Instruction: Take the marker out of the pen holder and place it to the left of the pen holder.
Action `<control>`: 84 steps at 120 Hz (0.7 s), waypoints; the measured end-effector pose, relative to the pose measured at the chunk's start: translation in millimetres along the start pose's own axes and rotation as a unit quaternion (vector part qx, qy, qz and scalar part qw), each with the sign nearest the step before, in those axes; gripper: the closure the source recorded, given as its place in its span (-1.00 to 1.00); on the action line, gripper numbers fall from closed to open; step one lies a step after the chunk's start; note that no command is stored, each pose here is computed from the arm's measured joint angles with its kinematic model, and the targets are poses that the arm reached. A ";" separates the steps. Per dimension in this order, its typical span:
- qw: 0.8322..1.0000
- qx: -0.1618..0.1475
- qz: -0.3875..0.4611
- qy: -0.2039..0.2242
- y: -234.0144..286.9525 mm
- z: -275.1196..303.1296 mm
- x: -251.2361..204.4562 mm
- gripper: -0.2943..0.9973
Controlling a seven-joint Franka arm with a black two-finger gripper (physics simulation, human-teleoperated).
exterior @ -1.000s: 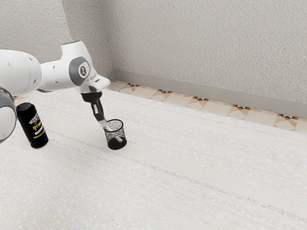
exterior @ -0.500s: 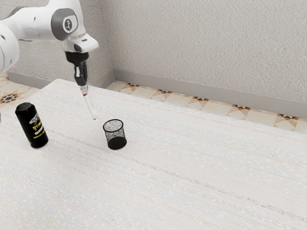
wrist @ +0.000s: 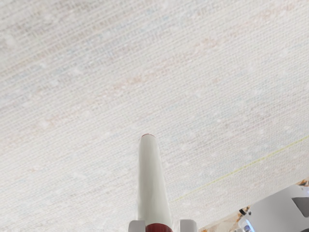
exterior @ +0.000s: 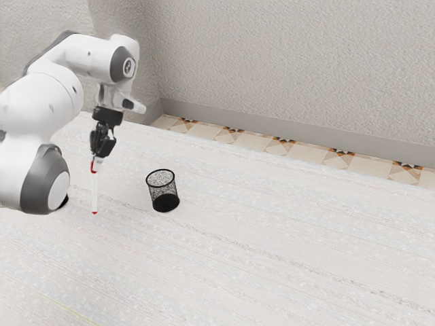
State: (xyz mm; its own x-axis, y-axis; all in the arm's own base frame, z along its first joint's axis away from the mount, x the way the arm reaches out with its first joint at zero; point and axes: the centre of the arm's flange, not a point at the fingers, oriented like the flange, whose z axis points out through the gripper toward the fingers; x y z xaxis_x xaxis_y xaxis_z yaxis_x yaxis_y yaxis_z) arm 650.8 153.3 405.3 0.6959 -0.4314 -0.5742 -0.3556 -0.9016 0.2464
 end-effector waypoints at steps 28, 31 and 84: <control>0.989 -0.064 -0.117 -0.069 -38.2 63.3 27.8 0.67; 0.987 -0.066 -0.124 -0.073 -38.6 67.2 31.3 0.67; 0.973 -0.065 -0.201 -0.091 -39.2 88.4 63.3 0.52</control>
State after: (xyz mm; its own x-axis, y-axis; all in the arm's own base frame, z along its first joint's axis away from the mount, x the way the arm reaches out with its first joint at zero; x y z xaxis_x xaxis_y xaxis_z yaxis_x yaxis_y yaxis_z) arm 653.6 164.2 290.3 0.6362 -0.0406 -0.7704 0.0128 -0.9979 0.0632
